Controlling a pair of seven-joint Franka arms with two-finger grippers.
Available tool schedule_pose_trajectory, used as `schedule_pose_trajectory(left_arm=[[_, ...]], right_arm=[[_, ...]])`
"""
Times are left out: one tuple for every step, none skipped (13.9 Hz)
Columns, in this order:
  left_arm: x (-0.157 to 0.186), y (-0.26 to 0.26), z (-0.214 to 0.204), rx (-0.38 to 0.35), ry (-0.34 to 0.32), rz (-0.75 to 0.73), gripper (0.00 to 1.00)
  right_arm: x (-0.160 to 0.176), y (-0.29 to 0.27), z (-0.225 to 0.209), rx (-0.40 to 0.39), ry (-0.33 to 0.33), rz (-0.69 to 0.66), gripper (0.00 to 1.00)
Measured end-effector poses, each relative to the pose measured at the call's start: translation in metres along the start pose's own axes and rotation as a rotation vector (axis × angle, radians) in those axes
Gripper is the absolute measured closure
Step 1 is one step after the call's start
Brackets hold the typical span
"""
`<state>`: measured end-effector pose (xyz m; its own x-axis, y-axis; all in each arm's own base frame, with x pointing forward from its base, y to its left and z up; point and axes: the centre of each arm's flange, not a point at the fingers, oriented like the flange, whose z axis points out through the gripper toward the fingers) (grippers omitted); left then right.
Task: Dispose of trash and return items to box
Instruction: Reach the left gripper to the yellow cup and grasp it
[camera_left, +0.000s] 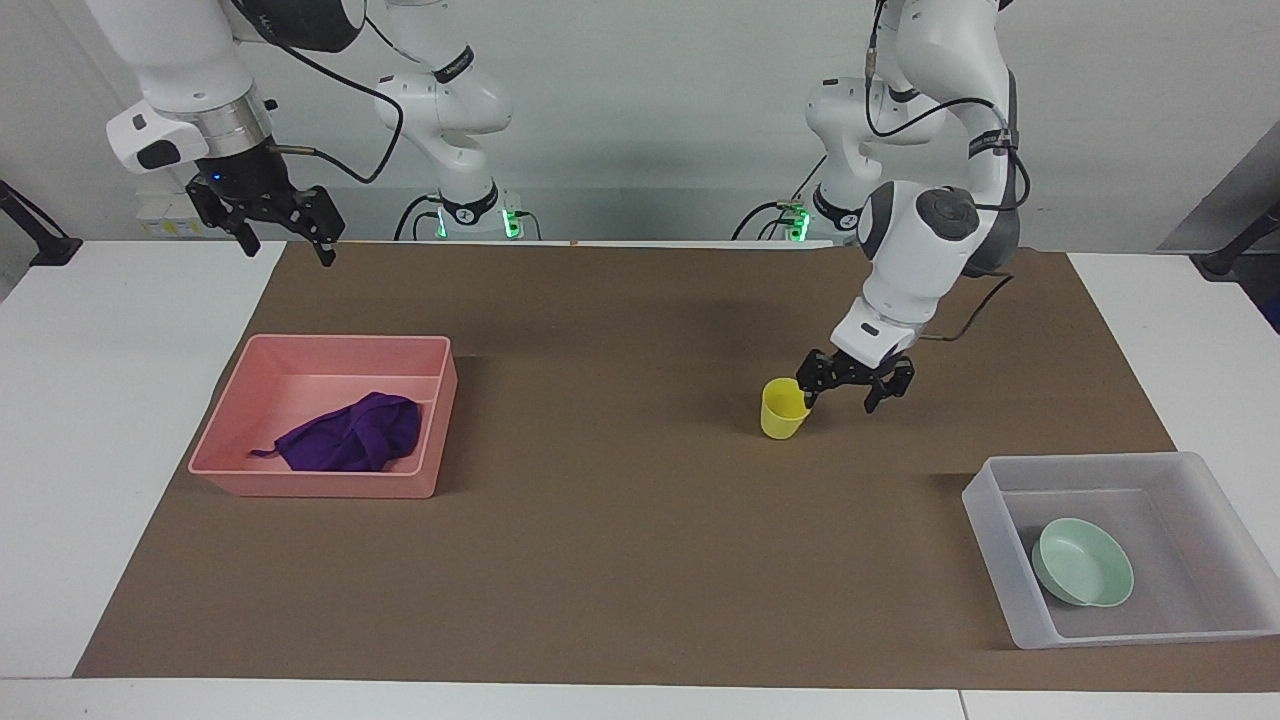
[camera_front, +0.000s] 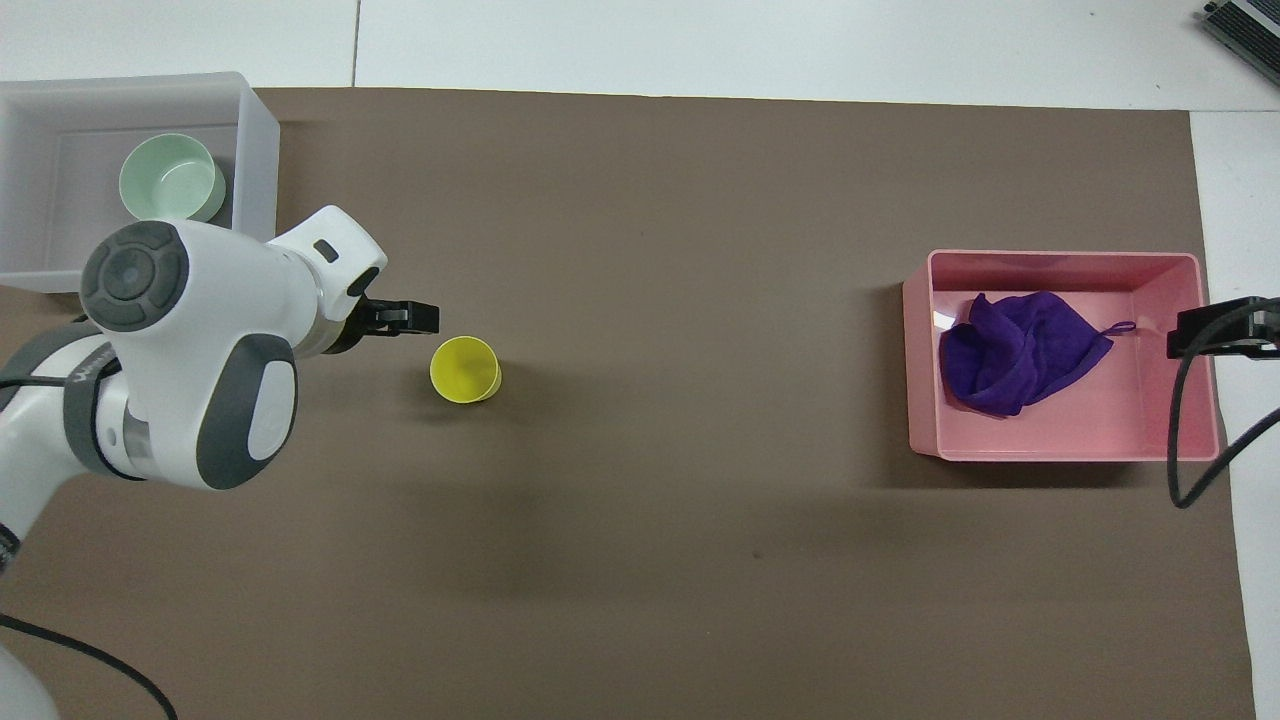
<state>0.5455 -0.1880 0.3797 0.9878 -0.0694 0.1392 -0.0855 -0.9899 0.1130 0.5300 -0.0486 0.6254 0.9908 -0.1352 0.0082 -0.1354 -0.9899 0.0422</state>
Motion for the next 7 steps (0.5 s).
schedule_pose_trajectory(left_arm=[[-0.006,0.001,0.008,0.0,0.003,0.003,0.0],[-0.012,0.002,0.016,0.001,0.003,0.006,0.0],[-0.017,0.004,0.021,0.002,-0.001,0.012,0.0],[-0.021,0.008,0.025,0.002,-0.003,0.02,0.0],[-0.024,0.01,0.028,0.001,-0.002,0.025,0.03],[-0.025,0.011,0.031,0.001,0.0,0.027,0.08],[-0.027,0.011,0.032,0.001,-0.001,0.028,0.22]], right_arm=[[0.0,-0.001,0.003,0.01,-0.005,0.0,0.0],[0.0,-0.003,0.005,0.021,-0.008,-0.001,0.0],[0.0,-0.005,0.007,0.024,-0.015,-0.004,0.0],[-0.002,-0.008,0.007,0.023,-0.025,-0.009,0.0],[-0.003,-0.011,0.008,0.023,-0.036,-0.017,0.0],[-0.004,-0.014,0.008,0.023,-0.041,-0.021,0.0],[-0.005,-0.016,0.01,0.023,-0.049,-0.025,0.0]])
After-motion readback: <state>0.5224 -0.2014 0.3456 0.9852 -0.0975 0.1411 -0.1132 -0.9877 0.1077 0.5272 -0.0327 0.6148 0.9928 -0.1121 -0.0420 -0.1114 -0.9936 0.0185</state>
